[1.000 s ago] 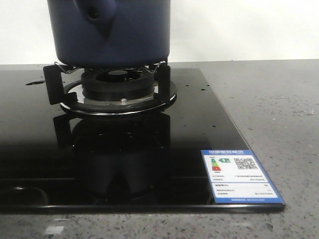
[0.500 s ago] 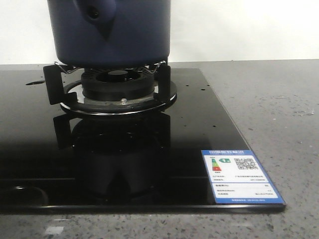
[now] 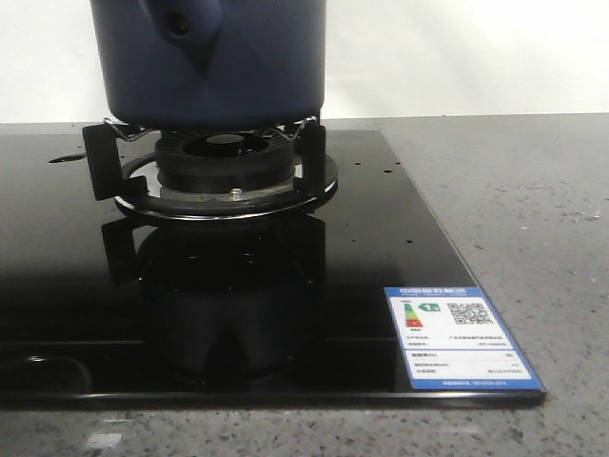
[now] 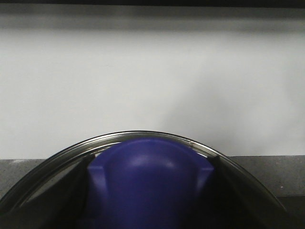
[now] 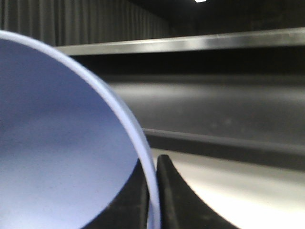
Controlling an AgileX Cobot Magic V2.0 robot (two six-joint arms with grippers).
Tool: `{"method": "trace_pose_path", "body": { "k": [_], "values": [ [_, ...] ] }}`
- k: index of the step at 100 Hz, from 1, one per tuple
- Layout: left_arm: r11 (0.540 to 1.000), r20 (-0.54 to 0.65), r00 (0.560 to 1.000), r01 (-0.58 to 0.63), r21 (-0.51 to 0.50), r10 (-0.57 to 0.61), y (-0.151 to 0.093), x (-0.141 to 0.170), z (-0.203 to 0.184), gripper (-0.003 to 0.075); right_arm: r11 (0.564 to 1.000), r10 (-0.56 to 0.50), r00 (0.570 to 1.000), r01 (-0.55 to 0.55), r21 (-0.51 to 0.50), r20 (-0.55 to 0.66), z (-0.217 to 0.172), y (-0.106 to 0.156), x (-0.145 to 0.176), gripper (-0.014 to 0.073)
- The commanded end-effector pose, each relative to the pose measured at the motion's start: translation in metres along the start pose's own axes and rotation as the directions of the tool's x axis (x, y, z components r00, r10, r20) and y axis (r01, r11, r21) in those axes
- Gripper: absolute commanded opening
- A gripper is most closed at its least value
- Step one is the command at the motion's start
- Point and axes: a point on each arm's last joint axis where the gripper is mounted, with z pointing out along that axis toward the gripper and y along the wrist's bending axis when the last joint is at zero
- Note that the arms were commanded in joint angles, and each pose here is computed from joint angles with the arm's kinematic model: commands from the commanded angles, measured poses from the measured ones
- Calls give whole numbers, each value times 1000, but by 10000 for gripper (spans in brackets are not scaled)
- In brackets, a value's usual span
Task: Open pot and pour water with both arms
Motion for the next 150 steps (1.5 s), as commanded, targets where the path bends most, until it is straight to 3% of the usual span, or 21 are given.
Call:
{"method": "trace_pose_path", "body": {
  "k": [1, 106, 125, 141, 150],
  "values": [
    [1000, 154, 988, 8, -25, -4, 2, -25, -10, 399, 999, -31, 980, 25, 29, 198, -3, -8, -44, -43],
    [1000, 155, 988, 10, -24, -6, 2, -25, -10, 399, 999, -44, 977, 40, 23, 211, -3, -7, -45, -42],
    [1000, 155, 988, 24, -17, -21, 1, -25, -10, 399, 1000, -8, 996, 8, -2, 91, -5, -13, -52, -42],
    [999, 160, 987, 28, 25, -31, -9, -26, -10, 399, 1000, 28, 995, -28, -3, -93, -14, -43, -70, -42],
    [997, 172, 985, 18, 70, -30, -20, -26, -10, 399, 999, 50, 967, -53, -4, -252, -21, -67, -80, -42]
  ]
}}
